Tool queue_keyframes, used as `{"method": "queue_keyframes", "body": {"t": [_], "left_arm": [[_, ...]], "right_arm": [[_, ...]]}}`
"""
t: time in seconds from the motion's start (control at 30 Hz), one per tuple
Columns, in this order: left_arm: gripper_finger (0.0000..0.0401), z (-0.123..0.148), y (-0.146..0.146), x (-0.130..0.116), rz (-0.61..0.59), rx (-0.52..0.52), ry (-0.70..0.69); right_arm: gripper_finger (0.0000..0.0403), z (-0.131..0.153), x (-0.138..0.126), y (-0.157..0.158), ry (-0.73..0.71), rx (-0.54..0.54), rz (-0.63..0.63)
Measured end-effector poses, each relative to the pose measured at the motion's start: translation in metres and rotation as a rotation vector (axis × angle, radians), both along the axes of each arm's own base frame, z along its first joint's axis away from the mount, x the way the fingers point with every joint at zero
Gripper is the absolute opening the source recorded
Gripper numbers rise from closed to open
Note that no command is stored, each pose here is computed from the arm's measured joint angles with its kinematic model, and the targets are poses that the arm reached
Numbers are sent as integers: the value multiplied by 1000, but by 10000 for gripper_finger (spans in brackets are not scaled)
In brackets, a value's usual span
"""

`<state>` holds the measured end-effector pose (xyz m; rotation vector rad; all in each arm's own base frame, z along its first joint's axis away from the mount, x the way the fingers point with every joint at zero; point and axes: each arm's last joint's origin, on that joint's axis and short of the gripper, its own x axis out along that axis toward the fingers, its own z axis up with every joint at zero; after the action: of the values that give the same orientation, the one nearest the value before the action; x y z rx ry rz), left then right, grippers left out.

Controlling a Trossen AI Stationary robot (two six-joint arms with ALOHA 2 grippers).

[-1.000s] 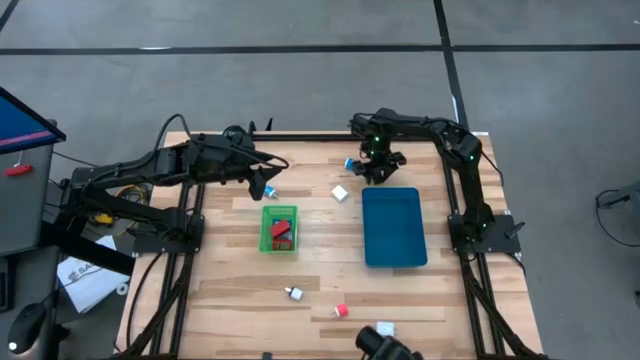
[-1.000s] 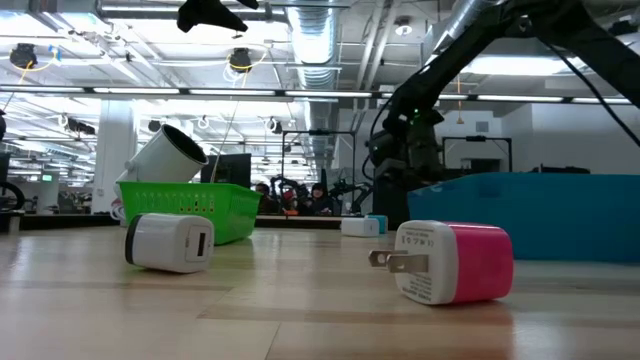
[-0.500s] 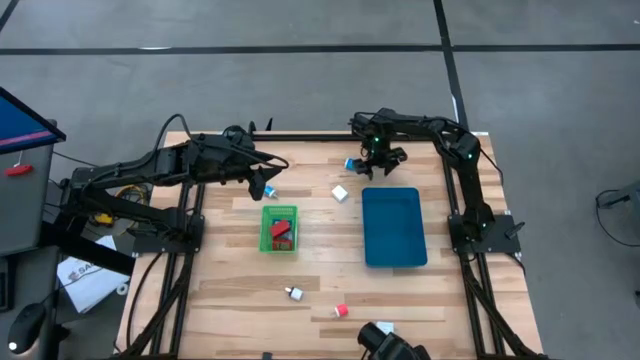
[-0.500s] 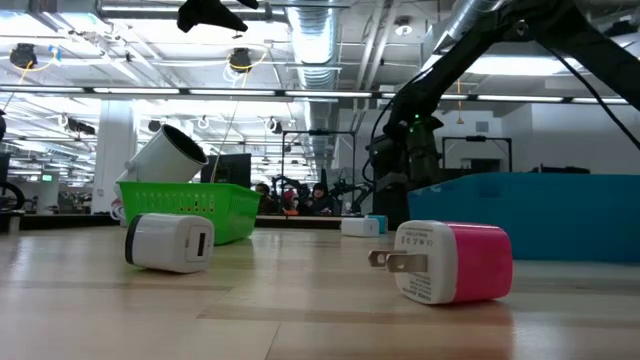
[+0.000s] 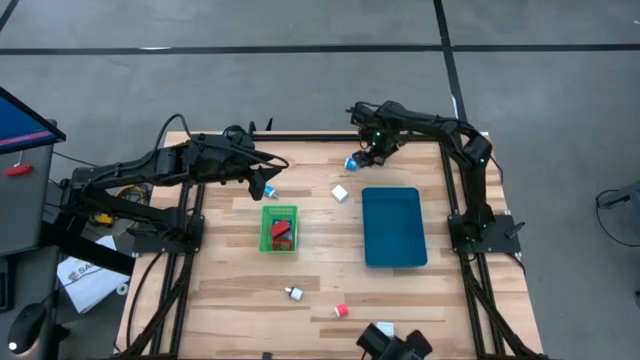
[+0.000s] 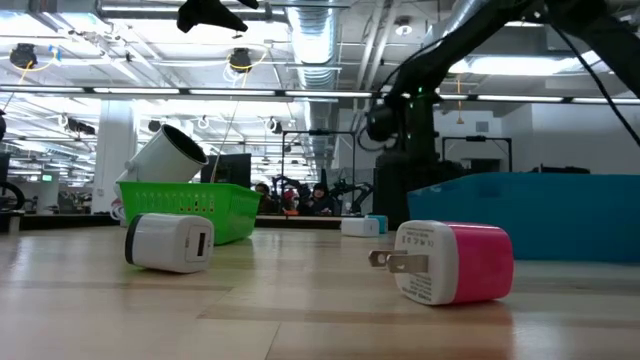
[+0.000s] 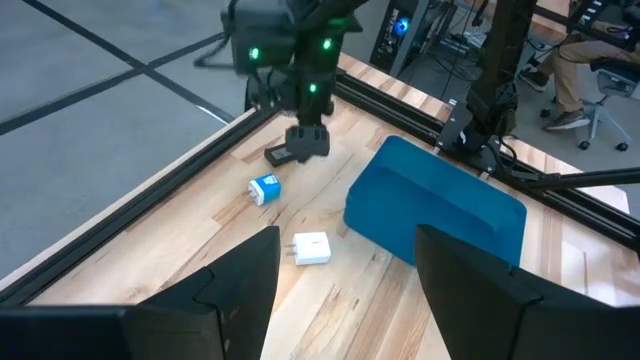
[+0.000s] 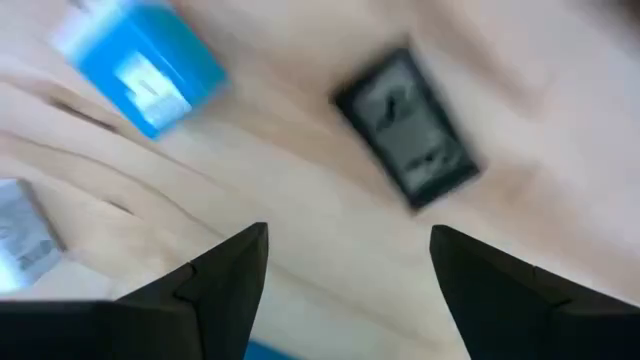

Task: Pick & Place Office items
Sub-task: Put the black digital timer into the green basket

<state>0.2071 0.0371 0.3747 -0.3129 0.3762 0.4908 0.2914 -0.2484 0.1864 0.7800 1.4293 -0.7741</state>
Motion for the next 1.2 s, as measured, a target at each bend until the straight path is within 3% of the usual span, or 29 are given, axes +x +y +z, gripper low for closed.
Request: {"method": "queue_keyframes", "body": {"t": [0.23,0.43,0.8,1.2], "left_arm": [[227,0,0,0,6,-12,-6],[227,0,0,0,10,-20,-9],[227,0,0,0,19,-36,-18],[227,0,0,0,22,-41,-25]], "right_arm": [[272,6,1,-9,-43,-100,242],[272,6,1,-14,-56,-117,350],[272,6,-15,-27,-61,-87,311],[272,7,-2,-24,-113,-148,350]]}}
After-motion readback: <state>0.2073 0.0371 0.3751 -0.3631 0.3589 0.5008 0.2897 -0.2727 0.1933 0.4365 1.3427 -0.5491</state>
